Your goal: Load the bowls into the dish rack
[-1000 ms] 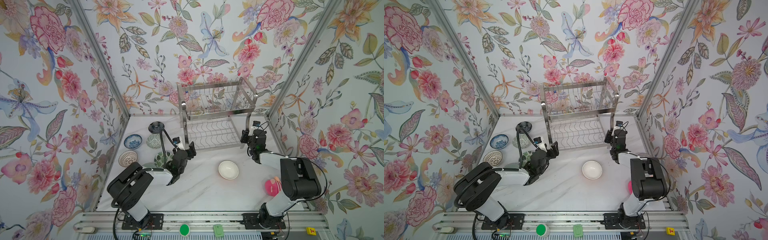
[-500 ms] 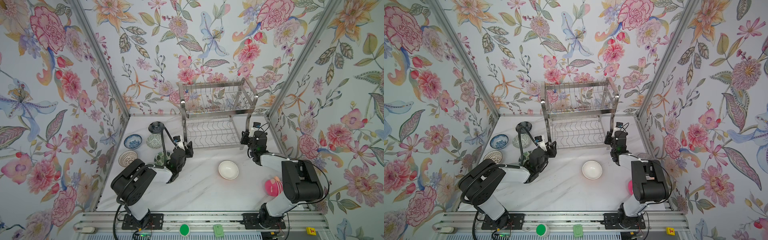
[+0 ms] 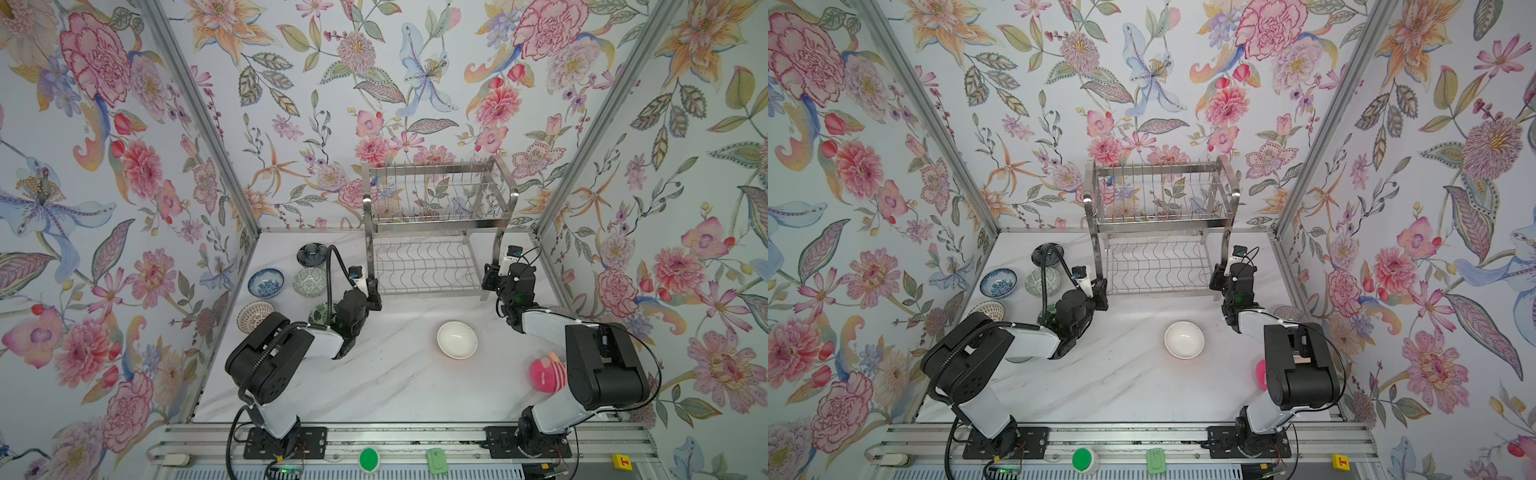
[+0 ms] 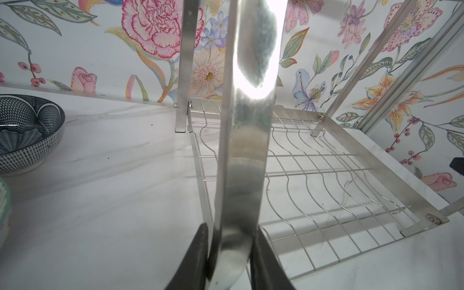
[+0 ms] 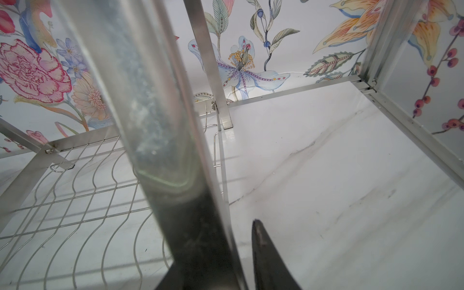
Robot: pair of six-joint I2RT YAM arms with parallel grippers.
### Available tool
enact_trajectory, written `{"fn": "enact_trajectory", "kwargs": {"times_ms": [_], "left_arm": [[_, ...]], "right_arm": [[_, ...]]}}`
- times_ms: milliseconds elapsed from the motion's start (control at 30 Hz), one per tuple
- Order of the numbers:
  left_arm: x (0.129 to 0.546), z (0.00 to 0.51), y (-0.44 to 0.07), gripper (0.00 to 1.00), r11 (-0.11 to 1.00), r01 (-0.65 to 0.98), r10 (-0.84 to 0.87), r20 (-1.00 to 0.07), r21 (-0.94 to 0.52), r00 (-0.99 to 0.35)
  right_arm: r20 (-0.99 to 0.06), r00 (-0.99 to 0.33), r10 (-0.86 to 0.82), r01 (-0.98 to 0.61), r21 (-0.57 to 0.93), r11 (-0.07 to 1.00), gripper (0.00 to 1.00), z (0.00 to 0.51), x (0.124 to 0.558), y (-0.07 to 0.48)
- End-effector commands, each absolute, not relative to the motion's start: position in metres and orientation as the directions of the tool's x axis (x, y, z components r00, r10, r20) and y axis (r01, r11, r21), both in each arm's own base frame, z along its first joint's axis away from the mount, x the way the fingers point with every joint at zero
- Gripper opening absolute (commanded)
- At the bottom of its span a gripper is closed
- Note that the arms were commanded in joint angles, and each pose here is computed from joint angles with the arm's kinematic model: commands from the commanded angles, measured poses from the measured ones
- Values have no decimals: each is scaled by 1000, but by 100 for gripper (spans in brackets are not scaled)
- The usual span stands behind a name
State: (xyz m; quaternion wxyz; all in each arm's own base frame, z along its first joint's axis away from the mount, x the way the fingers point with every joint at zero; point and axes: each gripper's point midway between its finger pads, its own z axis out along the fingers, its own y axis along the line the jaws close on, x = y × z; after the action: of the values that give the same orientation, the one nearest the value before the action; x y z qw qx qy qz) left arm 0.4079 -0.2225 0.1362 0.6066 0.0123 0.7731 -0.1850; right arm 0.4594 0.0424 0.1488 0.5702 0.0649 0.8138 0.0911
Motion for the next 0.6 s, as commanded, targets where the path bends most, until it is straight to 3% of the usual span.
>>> {"fn": "enact_trajectory", "kwargs": {"times_ms": [0, 67, 567], "left_arm": [[410, 163, -247, 9, 879, 352, -251, -940, -321, -230], [410, 165, -248, 0, 877, 361, -247, -942, -318, -228], [425, 183, -236, 0, 911, 316, -207, -956, -265, -207]], "right_arm": [[-862, -330, 385, 24, 400, 916, 6, 160, 453, 47], [-858, -332, 391, 24, 407, 913, 5, 162, 449, 48], [-848, -344, 404, 57, 411, 910, 0, 163, 416, 55]]}}
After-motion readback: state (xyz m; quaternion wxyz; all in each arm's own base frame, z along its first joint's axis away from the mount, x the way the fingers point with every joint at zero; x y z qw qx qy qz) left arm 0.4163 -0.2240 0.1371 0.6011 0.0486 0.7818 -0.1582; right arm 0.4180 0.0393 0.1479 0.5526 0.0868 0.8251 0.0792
